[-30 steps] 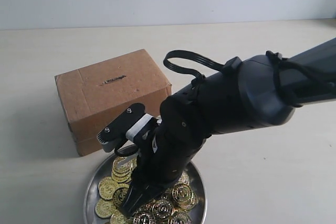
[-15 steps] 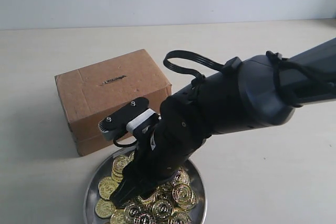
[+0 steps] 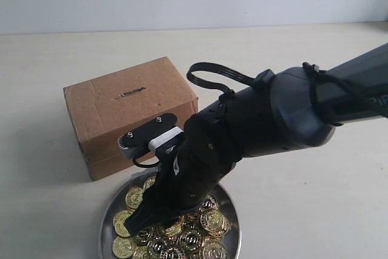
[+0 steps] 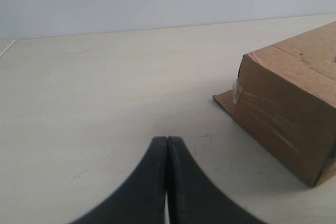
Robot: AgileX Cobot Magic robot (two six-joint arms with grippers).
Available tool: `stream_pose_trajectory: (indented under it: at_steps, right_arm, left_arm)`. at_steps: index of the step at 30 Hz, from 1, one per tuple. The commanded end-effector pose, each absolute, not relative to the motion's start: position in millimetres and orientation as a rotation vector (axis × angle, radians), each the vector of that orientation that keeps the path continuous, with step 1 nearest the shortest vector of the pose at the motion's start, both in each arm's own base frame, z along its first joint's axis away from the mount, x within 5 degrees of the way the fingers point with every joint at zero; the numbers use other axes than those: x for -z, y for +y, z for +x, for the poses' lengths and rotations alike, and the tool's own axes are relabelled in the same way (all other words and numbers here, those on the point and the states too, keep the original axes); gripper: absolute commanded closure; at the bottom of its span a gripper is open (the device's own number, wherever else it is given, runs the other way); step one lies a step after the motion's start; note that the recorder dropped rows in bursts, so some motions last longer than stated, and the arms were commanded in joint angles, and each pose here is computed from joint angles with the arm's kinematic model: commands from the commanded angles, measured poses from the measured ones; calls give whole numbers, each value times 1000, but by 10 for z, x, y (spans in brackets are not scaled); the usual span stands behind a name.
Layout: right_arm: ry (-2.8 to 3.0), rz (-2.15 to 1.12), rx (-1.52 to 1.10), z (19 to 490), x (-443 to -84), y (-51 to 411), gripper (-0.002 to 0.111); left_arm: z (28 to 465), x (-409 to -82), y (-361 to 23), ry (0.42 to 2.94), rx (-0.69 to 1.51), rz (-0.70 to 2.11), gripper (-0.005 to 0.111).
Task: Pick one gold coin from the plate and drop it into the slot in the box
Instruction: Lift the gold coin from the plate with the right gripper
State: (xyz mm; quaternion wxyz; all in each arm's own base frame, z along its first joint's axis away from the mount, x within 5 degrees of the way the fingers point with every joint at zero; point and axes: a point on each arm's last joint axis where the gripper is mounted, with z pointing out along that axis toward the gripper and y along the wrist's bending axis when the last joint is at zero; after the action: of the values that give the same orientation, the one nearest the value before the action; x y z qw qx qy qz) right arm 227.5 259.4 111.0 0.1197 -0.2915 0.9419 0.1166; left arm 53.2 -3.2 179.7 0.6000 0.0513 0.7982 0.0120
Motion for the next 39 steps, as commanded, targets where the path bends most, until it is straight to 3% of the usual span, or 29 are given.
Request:
stream_pose_trajectory:
  at_steps: [1, 9, 24, 33, 39]
  right_arm:
    - [2770, -843, -332, 2290, -1080, 2579, 71]
    - [2761, -850, -337, 2286, -1126, 2576, 76]
    - [2726, -918, -385, 2133, -1721, 2466, 76]
    - [2506, -1563, -679, 1853, -1842, 2534, 76]
    - [2442, -1636, -719, 1831, -1854, 2551, 76]
  left_arm:
    - [531, -1812, -38, 1835, -11, 112, 107]
    - [531, -1812, -38, 1835, -11, 112, 107]
    - [531, -1812, -38, 1835, -11, 112, 107]
    - [531, -1812, -38, 1835, -11, 112, 107]
    - [531, -1812, -38, 1835, -11, 112, 107]
